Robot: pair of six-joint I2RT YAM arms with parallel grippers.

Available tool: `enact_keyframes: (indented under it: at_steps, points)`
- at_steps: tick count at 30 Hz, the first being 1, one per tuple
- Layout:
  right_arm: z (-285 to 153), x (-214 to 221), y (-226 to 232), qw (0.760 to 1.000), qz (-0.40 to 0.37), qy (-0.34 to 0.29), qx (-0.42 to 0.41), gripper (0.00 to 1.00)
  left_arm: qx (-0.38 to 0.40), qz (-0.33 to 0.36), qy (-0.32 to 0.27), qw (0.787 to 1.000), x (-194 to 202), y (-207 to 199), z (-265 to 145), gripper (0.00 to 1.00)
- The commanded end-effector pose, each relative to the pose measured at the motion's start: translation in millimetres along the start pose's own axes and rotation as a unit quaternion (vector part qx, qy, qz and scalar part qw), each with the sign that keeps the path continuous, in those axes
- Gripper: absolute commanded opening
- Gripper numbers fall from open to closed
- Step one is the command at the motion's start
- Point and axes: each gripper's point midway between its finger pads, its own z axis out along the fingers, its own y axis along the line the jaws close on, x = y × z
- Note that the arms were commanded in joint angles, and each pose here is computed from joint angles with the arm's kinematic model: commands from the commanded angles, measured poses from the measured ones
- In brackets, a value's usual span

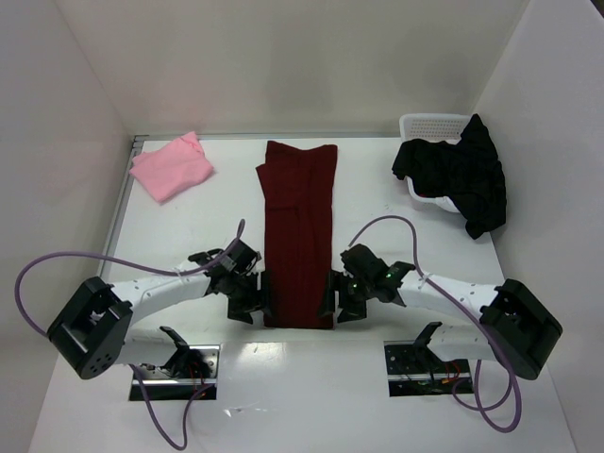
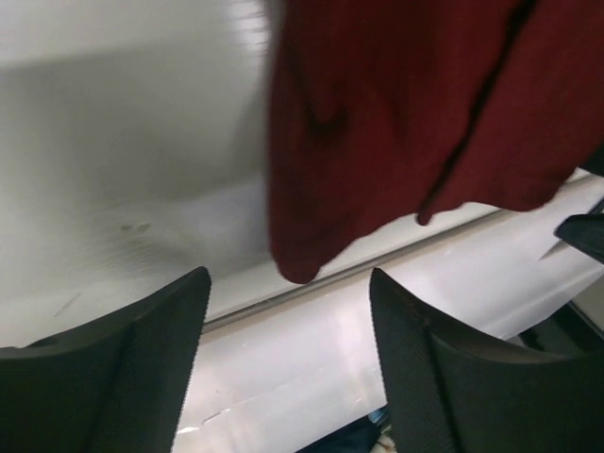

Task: Fold and stack the t-shirts
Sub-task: Grab the bottom of the folded rectangular tshirt with both arms

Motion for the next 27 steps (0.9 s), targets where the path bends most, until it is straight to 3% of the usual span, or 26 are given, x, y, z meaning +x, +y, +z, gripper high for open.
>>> enact_keyframes:
  at_steps: [1, 14, 21, 27]
  points:
    - [5, 0, -2, 1.0, -0.001, -0.008, 0.004, 0.72, 0.006, -0.026, -0.026, 0.999, -3, 1, 2, 0.75]
    - [11, 4, -6, 1.0, 0.0, -0.014, 0.003, 0.54, 0.013, -0.029, -0.024, 0.999, -6, 3, 16, 0.61]
    - [15, -1, -6, 1.0, -0.001, -0.021, 0.002, 0.44, 0.008, -0.024, -0.013, 1.0, -6, 4, 22, 0.45]
    - [23, 2, -7, 1.0, -0.002, -0.01, 0.006, 0.22, 0.011, -0.024, -0.009, 1.0, -5, 3, 21, 0.23]
